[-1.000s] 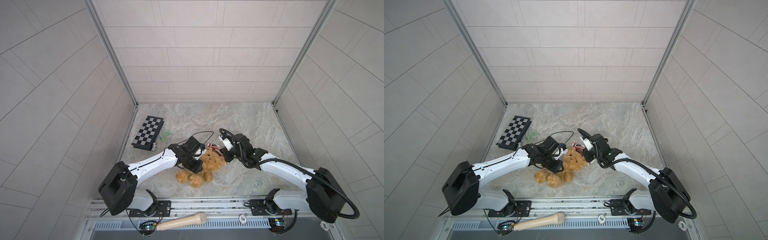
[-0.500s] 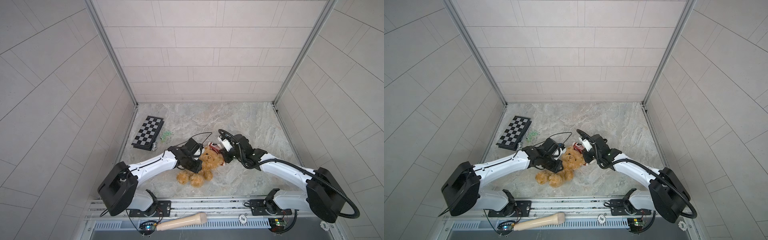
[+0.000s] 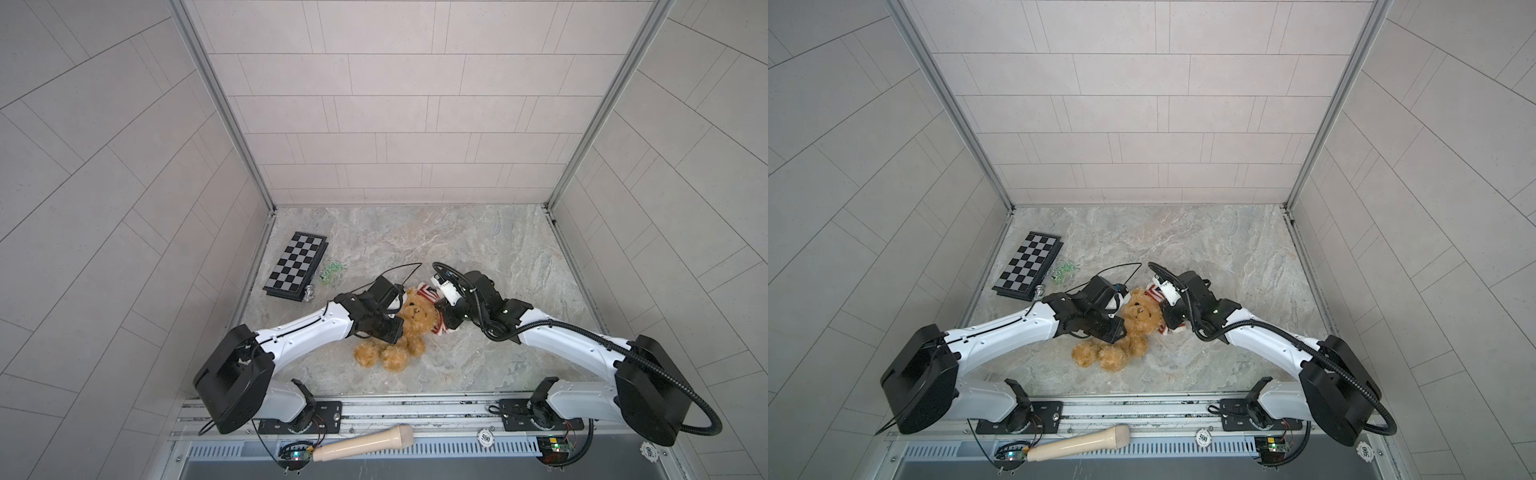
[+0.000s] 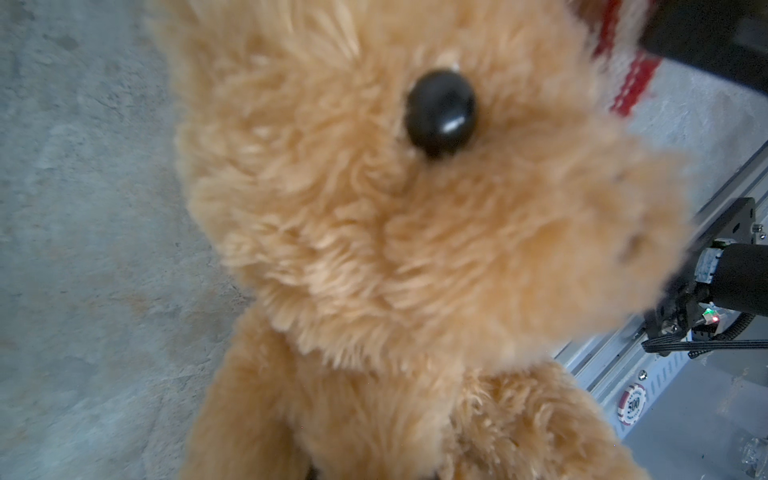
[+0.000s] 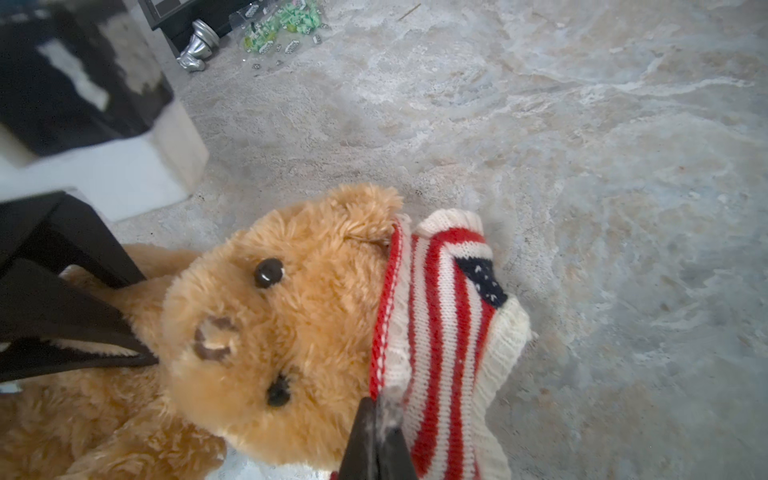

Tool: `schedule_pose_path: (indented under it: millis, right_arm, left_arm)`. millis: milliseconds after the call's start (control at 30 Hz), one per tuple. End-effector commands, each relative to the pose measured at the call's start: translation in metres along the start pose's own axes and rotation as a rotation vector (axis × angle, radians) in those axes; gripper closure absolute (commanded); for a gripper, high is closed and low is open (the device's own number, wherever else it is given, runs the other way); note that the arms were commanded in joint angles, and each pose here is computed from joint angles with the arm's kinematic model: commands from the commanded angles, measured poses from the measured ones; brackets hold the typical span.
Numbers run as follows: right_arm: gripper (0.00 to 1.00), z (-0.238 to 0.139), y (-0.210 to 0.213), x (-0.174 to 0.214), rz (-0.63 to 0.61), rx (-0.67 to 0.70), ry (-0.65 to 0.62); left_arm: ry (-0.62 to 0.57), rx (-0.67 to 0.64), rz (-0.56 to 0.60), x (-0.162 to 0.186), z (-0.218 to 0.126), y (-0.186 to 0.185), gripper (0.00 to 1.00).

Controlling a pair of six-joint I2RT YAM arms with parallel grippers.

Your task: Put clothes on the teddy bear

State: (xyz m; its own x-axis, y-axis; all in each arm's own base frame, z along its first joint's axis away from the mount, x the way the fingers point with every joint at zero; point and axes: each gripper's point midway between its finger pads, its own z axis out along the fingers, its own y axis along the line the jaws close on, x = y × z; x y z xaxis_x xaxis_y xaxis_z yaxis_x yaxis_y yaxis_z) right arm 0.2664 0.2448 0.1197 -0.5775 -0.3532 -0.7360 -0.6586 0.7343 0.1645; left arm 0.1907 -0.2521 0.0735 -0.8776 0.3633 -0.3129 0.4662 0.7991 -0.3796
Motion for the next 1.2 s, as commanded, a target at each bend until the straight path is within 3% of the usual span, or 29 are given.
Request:
schedule_pose_path:
  millis: [0, 433, 1167]
  right_arm:
    - [1.0, -0.005, 0.012, -0.025, 0.016, -0.047, -0.079]
    - [1.0, -0.005, 0.032, -0.04, 0.123, -0.162, -0.14]
    - [1.0, -0.074, 0.059, -0.071, -0.01, -0.158, -0.236]
  left_arm:
    - [-0.034, 0.005, 0.068, -0.011, 0.0, -0.009, 1.0]
    - [-0.058, -0.029, 0.15, -0.012, 0.009, -0.002, 1.0]
    - [-0.514, 0.146, 0.266, -0.042, -0.042, -0.05, 1.0]
